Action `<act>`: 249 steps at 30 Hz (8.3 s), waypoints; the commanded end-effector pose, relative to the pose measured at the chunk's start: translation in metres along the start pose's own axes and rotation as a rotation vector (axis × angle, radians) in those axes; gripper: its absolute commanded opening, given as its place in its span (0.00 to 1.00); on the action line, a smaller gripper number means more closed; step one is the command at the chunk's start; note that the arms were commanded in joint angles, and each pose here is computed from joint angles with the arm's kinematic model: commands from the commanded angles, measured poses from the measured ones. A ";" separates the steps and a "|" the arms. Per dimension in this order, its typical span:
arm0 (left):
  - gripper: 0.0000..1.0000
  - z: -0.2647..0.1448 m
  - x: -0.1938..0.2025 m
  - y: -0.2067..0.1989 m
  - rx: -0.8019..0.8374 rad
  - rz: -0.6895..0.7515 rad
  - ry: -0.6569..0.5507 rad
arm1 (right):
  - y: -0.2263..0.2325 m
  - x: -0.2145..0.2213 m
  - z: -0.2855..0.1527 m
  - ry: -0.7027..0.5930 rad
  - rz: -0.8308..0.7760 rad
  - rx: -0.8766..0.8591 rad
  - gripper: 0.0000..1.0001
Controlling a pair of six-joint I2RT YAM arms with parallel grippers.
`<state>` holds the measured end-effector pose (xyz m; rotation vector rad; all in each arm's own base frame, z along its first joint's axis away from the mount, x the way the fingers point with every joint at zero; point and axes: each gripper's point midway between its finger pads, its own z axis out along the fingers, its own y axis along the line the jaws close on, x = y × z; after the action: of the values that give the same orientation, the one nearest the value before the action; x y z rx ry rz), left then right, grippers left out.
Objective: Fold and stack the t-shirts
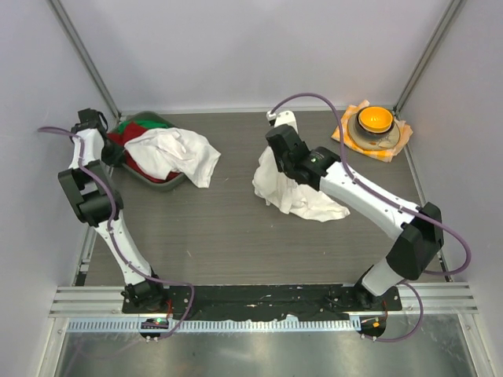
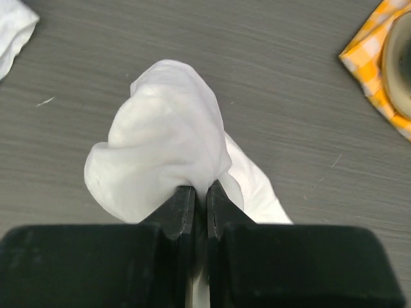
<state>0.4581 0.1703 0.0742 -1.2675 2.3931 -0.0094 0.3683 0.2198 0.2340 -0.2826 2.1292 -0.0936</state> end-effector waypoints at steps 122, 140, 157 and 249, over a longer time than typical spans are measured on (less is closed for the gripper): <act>1.00 -0.192 0.344 -0.046 0.587 0.472 0.044 | 0.137 0.142 0.000 0.096 -0.216 -0.066 0.95; 1.00 -0.194 0.331 -0.029 0.538 0.484 -0.018 | 0.097 0.088 0.018 0.017 -0.207 0.109 0.01; 1.00 -0.263 0.281 -0.027 0.617 0.455 -0.189 | -0.058 -0.209 -0.247 -0.548 0.131 0.228 0.01; 0.90 -0.179 0.301 -0.007 0.591 0.165 -0.021 | 0.188 -0.070 0.117 -0.202 -0.027 -0.247 0.01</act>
<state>0.2164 -0.0737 0.1065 -0.9324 2.2717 -0.4003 0.4319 0.4696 0.0497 -0.7016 2.1558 0.2219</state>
